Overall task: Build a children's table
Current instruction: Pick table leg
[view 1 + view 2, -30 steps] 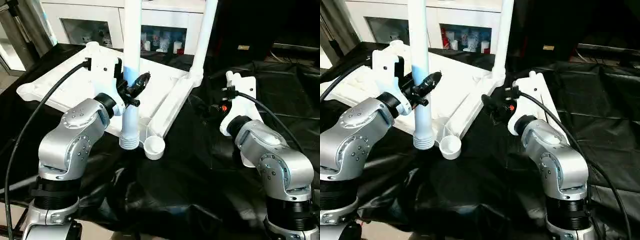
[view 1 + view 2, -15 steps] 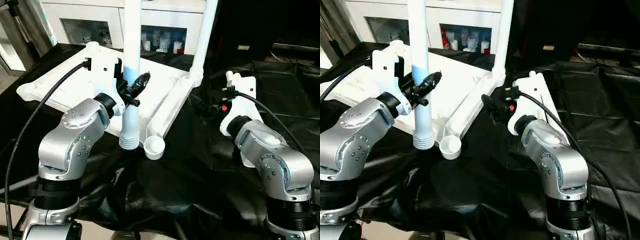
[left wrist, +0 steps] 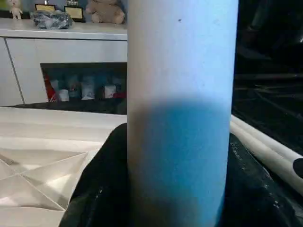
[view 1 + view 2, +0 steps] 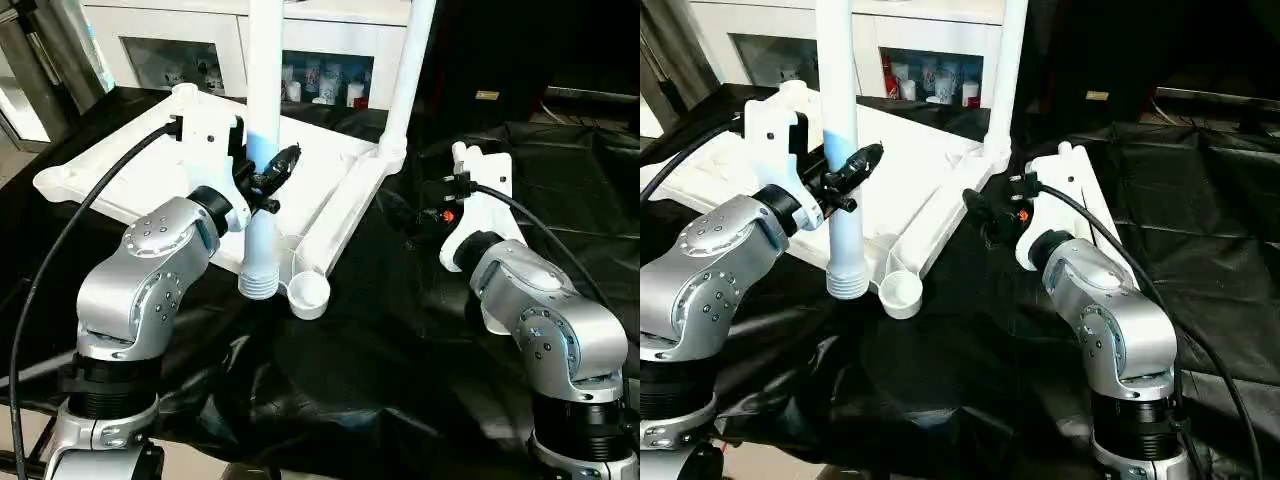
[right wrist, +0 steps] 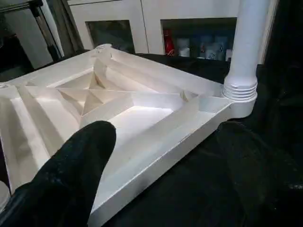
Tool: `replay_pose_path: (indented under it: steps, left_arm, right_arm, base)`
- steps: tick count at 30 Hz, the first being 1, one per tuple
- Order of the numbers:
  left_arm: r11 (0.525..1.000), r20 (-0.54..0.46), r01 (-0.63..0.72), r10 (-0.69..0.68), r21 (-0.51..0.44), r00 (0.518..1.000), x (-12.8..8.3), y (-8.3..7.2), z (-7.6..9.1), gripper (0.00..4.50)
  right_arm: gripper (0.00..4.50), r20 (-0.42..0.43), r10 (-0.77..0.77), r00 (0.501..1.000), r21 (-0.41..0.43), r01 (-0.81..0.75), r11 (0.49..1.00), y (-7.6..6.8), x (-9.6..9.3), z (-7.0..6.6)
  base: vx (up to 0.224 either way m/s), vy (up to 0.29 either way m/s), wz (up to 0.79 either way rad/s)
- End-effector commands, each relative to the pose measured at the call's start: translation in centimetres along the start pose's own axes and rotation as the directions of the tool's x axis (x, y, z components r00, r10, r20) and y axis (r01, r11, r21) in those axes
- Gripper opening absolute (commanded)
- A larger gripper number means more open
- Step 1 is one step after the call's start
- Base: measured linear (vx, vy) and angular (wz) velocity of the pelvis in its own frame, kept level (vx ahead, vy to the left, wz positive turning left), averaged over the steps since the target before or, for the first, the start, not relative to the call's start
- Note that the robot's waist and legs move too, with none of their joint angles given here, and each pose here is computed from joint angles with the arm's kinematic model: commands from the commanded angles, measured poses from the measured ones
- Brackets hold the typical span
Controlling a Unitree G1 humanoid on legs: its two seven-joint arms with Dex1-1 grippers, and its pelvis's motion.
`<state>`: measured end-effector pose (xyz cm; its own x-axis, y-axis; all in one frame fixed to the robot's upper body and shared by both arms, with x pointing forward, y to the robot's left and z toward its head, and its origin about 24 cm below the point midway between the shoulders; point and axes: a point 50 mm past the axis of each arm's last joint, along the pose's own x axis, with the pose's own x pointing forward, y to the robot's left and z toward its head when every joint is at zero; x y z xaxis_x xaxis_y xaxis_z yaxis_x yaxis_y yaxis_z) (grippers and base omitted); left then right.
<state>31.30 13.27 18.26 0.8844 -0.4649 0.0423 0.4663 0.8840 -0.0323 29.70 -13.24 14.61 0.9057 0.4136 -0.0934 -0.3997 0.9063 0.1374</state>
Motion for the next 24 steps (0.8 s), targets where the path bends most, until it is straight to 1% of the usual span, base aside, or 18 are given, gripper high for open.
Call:
replay_pose_path:
  steps: [1, 24]
  left_arm:
    - [1.000, 0.027, 0.005, -0.006, 0.021, 1.000, 0.04, -0.17, 0.81, 1.85]
    - [1.000, 0.027, 0.005, -0.006, 0.021, 1.000, 0.04, -0.17, 0.81, 1.85]
  right_arm:
    - [3.93, 0.015, -0.005, 1.000, -0.011, 0.006, 1.000, 0.00, -0.07, 0.35]
    - [3.93, 0.015, -0.005, 1.000, -0.011, 0.006, 1.000, 0.00, -0.07, 0.35]
  base:
    - [0.000, 0.000, 0.00]
    - [0.000, 0.000, 0.00]
